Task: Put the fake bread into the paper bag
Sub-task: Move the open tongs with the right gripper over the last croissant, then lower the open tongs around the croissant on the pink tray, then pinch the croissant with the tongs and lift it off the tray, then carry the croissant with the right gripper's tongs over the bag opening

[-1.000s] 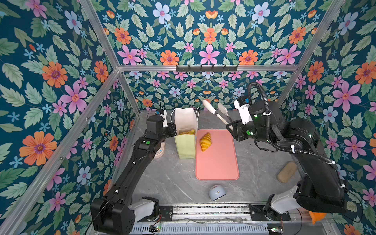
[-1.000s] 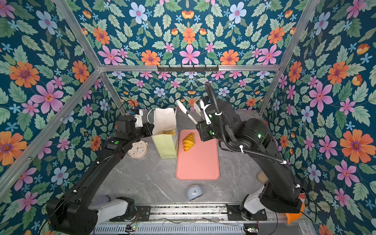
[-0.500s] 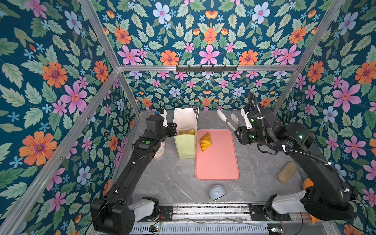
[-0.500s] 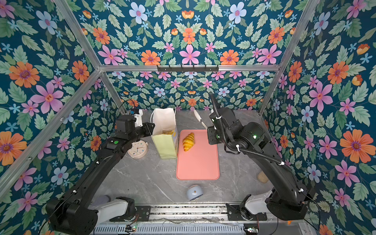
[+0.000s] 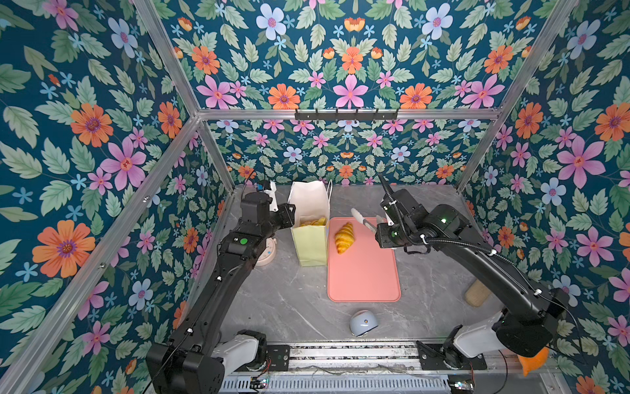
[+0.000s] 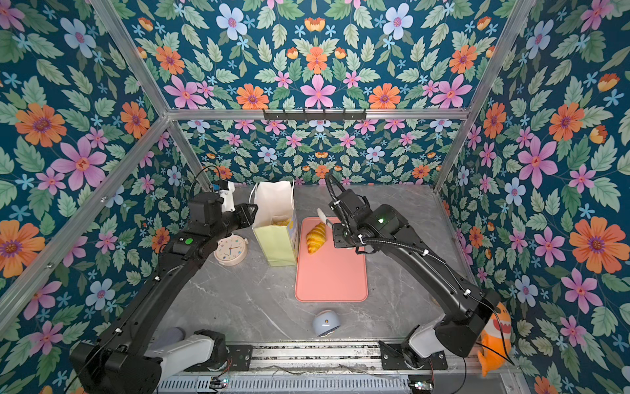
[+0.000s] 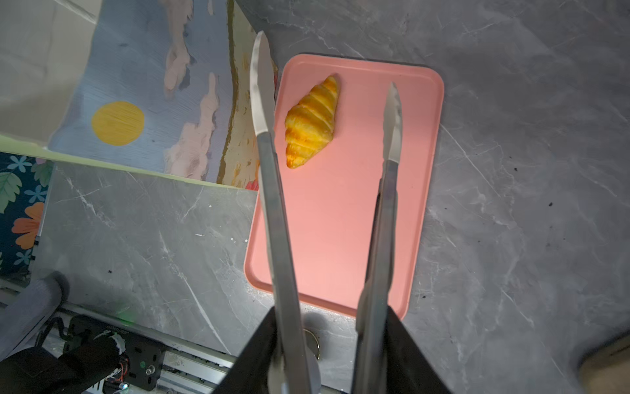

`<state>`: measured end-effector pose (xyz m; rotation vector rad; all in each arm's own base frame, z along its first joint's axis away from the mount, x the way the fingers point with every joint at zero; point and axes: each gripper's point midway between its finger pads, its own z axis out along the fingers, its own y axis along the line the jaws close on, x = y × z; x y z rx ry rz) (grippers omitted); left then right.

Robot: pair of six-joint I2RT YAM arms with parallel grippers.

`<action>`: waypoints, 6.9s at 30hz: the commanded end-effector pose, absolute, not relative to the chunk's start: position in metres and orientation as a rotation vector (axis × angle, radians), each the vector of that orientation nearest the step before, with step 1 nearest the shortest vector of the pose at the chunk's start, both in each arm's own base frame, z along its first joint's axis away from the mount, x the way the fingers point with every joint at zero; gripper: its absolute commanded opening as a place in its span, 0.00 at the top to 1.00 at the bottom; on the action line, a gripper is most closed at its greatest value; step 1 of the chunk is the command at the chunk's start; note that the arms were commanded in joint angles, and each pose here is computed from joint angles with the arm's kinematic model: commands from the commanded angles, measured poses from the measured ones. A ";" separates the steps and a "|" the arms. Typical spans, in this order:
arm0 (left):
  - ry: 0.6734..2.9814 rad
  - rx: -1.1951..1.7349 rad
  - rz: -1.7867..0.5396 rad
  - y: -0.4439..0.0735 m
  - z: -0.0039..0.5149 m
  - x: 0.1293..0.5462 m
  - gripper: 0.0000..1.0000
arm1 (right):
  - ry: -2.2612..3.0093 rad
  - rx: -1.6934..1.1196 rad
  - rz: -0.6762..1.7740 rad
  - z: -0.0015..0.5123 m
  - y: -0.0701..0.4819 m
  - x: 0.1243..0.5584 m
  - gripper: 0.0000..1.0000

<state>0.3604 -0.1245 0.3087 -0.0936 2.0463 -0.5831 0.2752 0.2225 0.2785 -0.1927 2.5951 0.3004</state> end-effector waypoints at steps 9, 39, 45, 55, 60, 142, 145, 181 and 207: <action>2.023 -0.107 -0.541 -0.116 0.320 0.355 0.61 | 2.675 -0.143 0.368 0.248 0.258 0.290 0.55; 2.020 -0.115 -0.495 -0.107 0.319 0.348 0.57 | 2.841 -0.180 0.133 0.173 0.293 0.305 0.53; 2.019 -0.114 -0.495 -0.107 0.320 0.347 0.57 | 2.849 -0.185 0.113 0.168 0.295 0.308 0.53; 2.014 -0.118 -0.504 -0.108 0.322 0.347 0.57 | 2.861 -0.200 0.060 0.159 0.294 0.311 0.56; 2.021 -0.120 -0.504 -0.108 0.319 0.349 0.57 | 2.861 -0.206 0.037 0.156 0.293 0.313 0.57; 2.031 -0.119 -0.508 -0.110 0.316 0.351 0.56 | 2.883 -0.230 -0.132 0.164 0.244 0.309 0.65; 2.027 -0.116 -0.510 -0.110 0.317 0.350 0.56 | 2.854 -0.247 -0.100 0.178 0.242 0.307 0.65; 2.020 -0.077 -0.570 -0.121 0.328 0.351 0.56 | 2.352 -0.509 0.366 0.402 0.221 0.257 0.68; 2.019 -0.088 -0.552 -0.117 0.326 0.349 0.56 | 2.260 -0.735 0.554 0.421 0.306 0.248 0.68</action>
